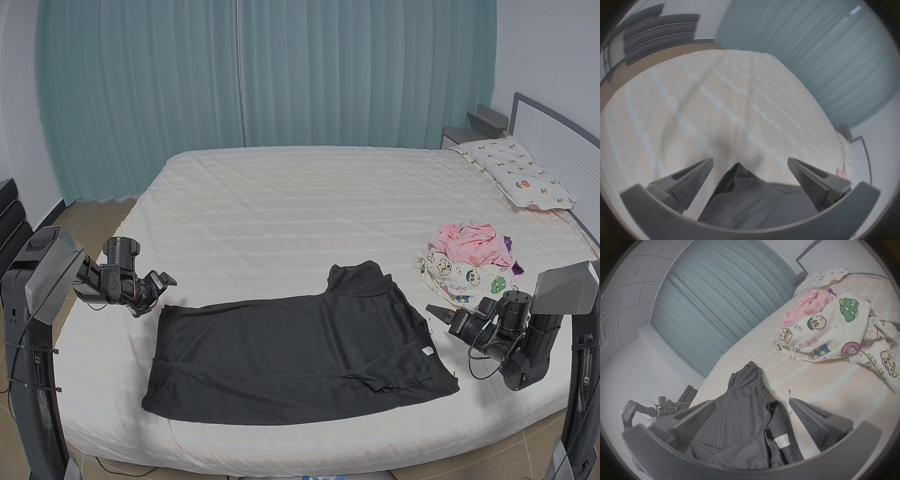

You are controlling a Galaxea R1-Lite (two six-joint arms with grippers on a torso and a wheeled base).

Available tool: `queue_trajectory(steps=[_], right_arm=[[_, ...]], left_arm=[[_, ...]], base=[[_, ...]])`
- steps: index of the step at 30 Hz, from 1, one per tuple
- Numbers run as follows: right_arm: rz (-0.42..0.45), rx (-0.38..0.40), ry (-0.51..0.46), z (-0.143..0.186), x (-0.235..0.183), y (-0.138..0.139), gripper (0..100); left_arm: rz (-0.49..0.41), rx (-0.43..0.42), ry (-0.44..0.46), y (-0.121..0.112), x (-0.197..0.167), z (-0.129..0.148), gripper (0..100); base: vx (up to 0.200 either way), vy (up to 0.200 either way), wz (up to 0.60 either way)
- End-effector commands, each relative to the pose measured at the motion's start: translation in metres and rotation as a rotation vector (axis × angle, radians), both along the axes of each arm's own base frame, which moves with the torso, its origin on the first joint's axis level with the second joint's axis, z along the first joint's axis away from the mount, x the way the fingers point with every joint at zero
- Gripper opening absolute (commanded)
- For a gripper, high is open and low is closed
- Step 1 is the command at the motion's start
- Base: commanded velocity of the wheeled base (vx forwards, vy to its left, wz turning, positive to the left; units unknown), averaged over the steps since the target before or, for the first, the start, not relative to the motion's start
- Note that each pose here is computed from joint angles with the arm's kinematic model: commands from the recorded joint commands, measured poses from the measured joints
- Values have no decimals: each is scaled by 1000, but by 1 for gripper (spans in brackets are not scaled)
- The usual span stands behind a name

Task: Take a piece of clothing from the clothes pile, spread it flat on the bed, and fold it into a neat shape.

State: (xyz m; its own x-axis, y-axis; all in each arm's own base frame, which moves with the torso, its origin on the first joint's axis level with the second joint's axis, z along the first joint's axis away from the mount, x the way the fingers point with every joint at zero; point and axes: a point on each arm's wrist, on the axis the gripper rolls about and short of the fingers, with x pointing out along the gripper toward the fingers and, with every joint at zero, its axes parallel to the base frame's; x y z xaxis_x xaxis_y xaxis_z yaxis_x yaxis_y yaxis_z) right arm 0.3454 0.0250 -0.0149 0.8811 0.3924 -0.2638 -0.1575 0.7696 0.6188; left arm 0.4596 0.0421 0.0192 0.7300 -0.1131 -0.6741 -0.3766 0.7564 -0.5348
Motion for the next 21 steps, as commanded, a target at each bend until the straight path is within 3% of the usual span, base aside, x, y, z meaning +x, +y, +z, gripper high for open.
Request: queue_trajectory(steps=[1, 4, 6, 8, 21], right_arm=[[27, -10, -9, 4, 9, 9, 100], [34, -23, -1, 2, 12, 10, 100], [43, -33, -1, 0, 15, 13, 100], [50, -35, -2, 0, 16, 16, 100], [56, -33, -26, 7, 30, 20, 100]], left_arm=[[-139, -35, -5, -2, -5, -3, 100], [-199, -6, -11, -2, -6, -6, 100], [-269, 93, -8, -1, -8, -14, 100], [-284, 131, -5, 2, -9, -17, 100], [-278, 158, -9, 1, -5, -26, 100]], base=[[0, 0, 0], [0, 0, 0], [0, 0, 0], [0, 0, 0], [0, 0, 0]])
